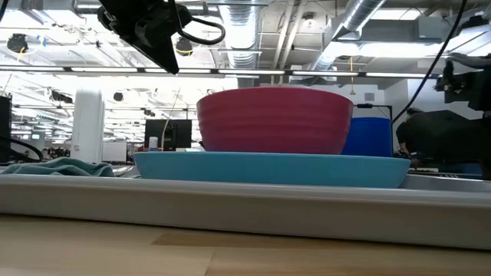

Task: Set up tray
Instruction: Put the blue purple fork on top of the green table napkin to the right of the green spoon

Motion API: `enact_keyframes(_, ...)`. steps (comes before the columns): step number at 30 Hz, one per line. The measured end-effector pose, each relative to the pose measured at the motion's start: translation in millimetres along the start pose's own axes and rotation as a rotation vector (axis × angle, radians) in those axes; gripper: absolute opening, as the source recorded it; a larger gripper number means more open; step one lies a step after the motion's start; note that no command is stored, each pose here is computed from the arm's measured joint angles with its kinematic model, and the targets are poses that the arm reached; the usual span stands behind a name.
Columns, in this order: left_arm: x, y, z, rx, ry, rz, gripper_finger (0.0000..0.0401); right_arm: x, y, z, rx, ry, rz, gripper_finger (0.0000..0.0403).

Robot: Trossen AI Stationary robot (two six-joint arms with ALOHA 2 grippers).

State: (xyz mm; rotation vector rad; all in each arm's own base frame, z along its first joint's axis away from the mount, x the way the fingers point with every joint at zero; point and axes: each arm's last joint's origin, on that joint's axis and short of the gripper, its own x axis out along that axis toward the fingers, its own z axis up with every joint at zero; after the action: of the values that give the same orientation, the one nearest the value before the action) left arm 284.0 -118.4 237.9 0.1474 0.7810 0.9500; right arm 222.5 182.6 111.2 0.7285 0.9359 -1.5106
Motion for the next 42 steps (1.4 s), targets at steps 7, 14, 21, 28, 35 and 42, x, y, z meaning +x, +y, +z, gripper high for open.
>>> enact_keyframes(7, 0, 1, 0, 0.012, -0.001, 0.008, 0.005, -55, 4, -3, -0.081, 0.041, 0.012, 0.0007)
enact_keyframes(14, 0, 7, -3, 0.077, 0.016, 0.047, 0.005, -124, 4, 8, -0.133, 0.013, 0.129, 0.0005)
enact_keyframes(21, -9, 24, -10, 0.047, 0.034, 0.141, 0.005, -167, 26, 32, -0.209, -0.053, 0.396, 0.0003)
enact_keyframes(28, -34, 36, -5, 0.064, -0.004, 0.041, 0.005, -163, 81, 73, -0.242, -0.174, 0.55, 0.0002)
enact_keyframes(35, -57, 76, 4, -0.004, -0.061, -0.054, 0.005, -154, 145, 127, -0.234, -0.22, 0.749, 0.0003)
enact_keyframes(42, -71, 119, 14, -0.1, -0.152, -0.11, 0.005, -134, 180, 167, -0.073, -0.212, 0.809, 0.0004)
